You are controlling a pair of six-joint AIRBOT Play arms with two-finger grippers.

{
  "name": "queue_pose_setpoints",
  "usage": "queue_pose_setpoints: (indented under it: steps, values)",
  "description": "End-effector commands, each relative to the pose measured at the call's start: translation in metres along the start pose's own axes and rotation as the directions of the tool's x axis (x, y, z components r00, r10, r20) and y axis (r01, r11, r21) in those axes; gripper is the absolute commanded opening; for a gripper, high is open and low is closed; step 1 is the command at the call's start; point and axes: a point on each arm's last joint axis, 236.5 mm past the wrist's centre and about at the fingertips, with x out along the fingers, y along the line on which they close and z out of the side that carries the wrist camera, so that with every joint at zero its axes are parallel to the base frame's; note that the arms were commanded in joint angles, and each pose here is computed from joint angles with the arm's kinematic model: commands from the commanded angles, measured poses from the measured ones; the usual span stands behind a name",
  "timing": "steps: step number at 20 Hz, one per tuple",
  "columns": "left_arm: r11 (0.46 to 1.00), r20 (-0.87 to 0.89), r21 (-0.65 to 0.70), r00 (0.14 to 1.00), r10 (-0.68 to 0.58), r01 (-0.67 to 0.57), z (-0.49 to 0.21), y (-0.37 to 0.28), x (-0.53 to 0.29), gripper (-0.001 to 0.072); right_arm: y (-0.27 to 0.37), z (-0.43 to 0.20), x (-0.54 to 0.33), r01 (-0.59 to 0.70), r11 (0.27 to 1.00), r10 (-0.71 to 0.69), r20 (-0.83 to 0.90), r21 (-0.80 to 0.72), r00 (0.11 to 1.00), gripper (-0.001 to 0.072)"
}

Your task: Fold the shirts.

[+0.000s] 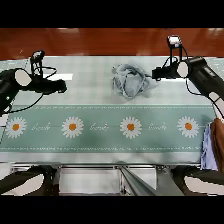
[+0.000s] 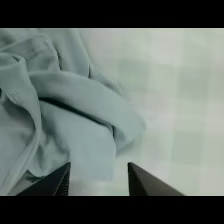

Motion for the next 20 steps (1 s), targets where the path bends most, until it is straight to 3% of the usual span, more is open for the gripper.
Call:
queue_pose_setpoints:
  steps: [1,4,7,11,18,19,20]
  values:
    - [1.000,-0.125,0.002,0.992,0.001,-0.001,-0.031,-0.001,-0.007,0.0508,-0.007,0.052,-0.008,0.006,1.000,-0.003,0.133,-0.023,0.991,0.0415]
    - [0.999,-0.109,0.030,0.994,-0.018,0.021,-0.040,-0.010,-0.027,0.0507,-0.019,0.076,0.016,0.004,1.000,-0.006,0.114,0.015,0.994,0.0414]
    - [0.999,-0.044,0.038,0.999,-0.025,0.027,-0.051,-0.011,-0.049,0.0507,0.014,0.069,0.061,-0.121,0.992,0.122,0.027,-0.037,0.992,0.0414]
    - [0.999,-0.020,0.028,0.999,-0.029,0.030,-0.069,-0.010,-0.062,0.0507,0.053,0.026,0.114,-0.269,0.960,0.257,-0.144,-0.074,0.956,0.0414]
    - [0.999,-0.015,0.018,0.999,-0.048,0.048,-0.069,-0.014,-0.062,0.0507,0.060,-0.041,0.143,-0.310,0.949,0.268,-0.358,-0.064,0.894,0.0393]
    - [0.999,-0.015,0.017,0.999,-0.049,0.049,-0.069,-0.014,-0.062,0.0508,0.060,-0.042,0.143,-0.311,0.948,0.268,-0.361,-0.064,0.893,0.0304]
    - [0.999,-0.014,0.016,0.999,-0.051,0.051,-0.069,-0.015,-0.062,0.0507,0.060,-0.041,0.140,-0.315,0.947,0.270,-0.364,-0.070,0.891,0.0090]
